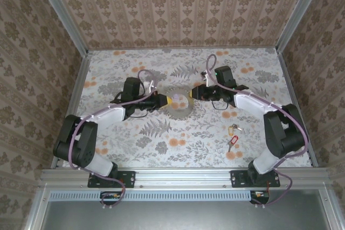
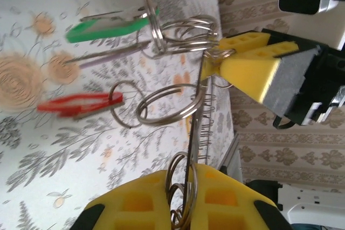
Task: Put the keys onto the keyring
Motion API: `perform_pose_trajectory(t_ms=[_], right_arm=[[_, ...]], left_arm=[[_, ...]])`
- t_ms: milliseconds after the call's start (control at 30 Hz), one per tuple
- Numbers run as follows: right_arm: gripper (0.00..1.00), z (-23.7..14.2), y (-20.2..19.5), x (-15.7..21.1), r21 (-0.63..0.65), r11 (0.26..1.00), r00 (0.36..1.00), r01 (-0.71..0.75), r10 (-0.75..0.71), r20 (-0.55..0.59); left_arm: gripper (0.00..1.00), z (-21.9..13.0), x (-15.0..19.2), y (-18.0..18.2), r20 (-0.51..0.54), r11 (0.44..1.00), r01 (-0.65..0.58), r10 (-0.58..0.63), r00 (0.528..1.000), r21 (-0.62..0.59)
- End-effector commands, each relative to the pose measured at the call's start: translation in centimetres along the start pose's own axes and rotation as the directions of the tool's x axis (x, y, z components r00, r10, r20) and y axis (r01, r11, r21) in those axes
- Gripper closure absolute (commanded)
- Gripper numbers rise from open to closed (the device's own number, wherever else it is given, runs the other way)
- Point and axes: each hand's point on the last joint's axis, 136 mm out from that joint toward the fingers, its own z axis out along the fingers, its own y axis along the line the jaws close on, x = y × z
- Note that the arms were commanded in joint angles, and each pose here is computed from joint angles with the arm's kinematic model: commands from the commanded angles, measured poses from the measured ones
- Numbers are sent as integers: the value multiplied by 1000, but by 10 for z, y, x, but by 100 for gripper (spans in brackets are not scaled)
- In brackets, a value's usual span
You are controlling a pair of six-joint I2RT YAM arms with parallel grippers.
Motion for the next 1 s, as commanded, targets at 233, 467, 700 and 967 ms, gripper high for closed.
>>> perform_pose_trajectory(t_ms=[233, 467, 700, 967], right_arm=[[28, -161, 31, -69, 394, 915, 849, 87, -275, 451], [36, -198, 70, -40, 401, 838, 616, 370, -545, 569], [55, -160, 75, -4, 484, 644, 513, 592, -765, 389], [75, -134, 95, 9, 555, 428, 248, 713, -895, 370]], left_arm=[[100, -46, -64, -125, 366, 914, -382, 311, 877, 139], [100, -51, -61, -168, 505, 816, -565, 441, 742, 117], [100, -53, -67, -189, 543, 792, -566, 379, 750, 229], [100, -51, -73, -194, 564, 775, -556, 326, 758, 299]])
